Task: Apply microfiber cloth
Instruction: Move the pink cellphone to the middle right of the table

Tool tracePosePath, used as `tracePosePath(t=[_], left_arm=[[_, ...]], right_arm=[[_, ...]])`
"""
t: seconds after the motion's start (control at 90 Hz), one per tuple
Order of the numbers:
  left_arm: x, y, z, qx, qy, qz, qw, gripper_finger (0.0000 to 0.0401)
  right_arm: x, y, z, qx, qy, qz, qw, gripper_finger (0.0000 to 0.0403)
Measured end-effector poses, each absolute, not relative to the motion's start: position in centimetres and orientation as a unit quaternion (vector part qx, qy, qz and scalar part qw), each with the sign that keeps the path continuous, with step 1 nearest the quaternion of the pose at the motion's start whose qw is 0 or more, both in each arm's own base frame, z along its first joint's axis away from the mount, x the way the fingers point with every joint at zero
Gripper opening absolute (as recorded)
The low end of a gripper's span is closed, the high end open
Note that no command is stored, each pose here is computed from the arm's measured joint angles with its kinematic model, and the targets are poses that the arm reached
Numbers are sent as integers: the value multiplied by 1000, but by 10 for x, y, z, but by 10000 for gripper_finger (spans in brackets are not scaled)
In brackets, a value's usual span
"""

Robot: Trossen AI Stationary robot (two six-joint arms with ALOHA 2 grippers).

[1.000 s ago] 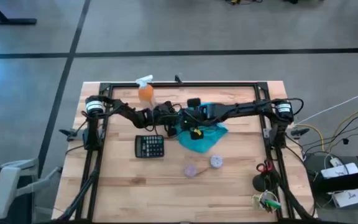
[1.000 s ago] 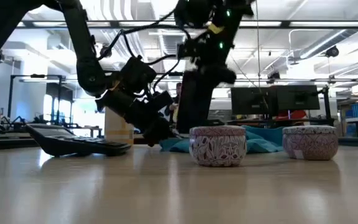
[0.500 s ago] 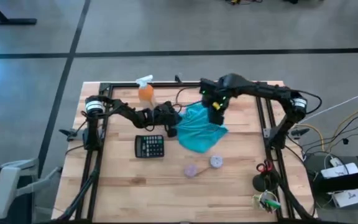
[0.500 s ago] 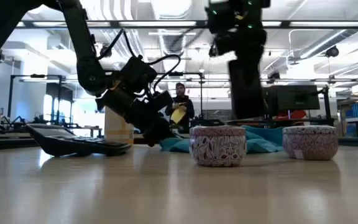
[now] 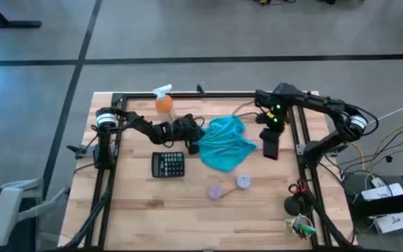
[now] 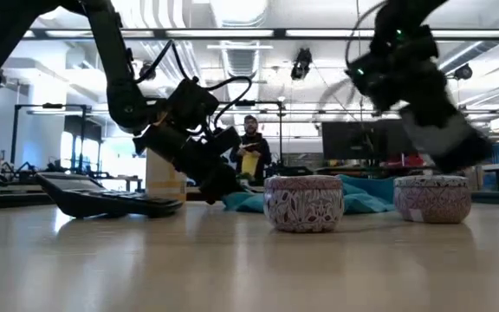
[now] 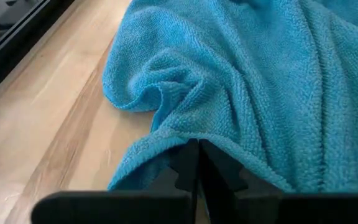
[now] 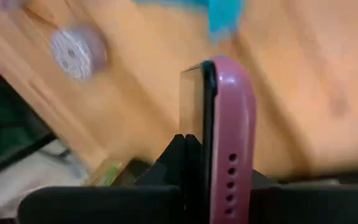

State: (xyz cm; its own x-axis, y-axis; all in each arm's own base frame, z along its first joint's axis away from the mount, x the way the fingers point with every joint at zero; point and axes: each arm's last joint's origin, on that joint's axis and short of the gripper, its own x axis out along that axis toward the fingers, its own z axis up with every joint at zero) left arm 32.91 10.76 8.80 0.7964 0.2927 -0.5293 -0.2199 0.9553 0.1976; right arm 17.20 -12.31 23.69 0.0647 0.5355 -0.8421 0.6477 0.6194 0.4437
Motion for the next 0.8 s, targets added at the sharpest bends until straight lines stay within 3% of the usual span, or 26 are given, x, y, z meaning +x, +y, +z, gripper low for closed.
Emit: tracePosePath(t=[0.133,0.444,0.8], left_arm=[[329,108,88,55,283,139,947,0],[330,108,89,58,276,139,949,0],[331,108,90,69,276,136,949,0]], right_arm=[[161,-118,221,492,702,-48,513,8],[160,-134,172,554,727,-21,405,8],[154,-169,128,610,717,1,336,9]])
